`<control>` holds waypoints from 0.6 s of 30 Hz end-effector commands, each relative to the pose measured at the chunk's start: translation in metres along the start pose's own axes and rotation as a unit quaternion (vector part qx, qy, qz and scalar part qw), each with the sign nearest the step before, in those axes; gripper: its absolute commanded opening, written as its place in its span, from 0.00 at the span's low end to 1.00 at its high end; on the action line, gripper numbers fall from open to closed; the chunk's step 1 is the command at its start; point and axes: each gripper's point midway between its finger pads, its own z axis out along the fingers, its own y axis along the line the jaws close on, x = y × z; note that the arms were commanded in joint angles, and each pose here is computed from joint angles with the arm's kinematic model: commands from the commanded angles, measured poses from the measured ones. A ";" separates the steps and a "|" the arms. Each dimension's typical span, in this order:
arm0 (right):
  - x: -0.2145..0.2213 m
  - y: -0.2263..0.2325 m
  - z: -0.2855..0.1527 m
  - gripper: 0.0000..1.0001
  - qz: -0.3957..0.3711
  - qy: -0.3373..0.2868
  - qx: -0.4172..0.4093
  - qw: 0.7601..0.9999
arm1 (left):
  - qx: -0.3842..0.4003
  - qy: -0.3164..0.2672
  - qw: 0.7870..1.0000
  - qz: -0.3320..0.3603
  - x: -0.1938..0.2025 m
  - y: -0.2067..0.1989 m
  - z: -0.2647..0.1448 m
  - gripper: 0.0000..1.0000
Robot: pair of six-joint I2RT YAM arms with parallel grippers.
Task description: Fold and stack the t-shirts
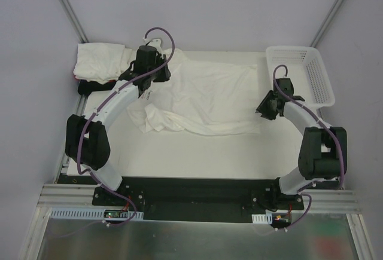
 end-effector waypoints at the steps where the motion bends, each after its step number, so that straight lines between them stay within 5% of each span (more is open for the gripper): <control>1: 0.006 -0.016 -0.043 0.37 0.008 -0.038 0.003 0.999 | 0.019 -0.007 1.000 0.009 -0.005 -0.010 0.001 0.21; 5: 0.023 -0.030 -0.061 0.35 0.006 -0.051 0.001 0.999 | 0.022 -0.004 1.000 0.008 -0.003 -0.012 0.003 0.22; 12: 0.041 -0.036 -0.055 0.10 0.009 -0.033 -0.006 0.999 | 0.020 -0.008 1.000 0.010 -0.005 -0.012 0.001 0.21; 18: 0.051 -0.030 -0.034 0.10 0.017 0.005 -0.015 1.000 | 0.016 -0.013 1.000 0.013 -0.009 -0.012 0.000 0.22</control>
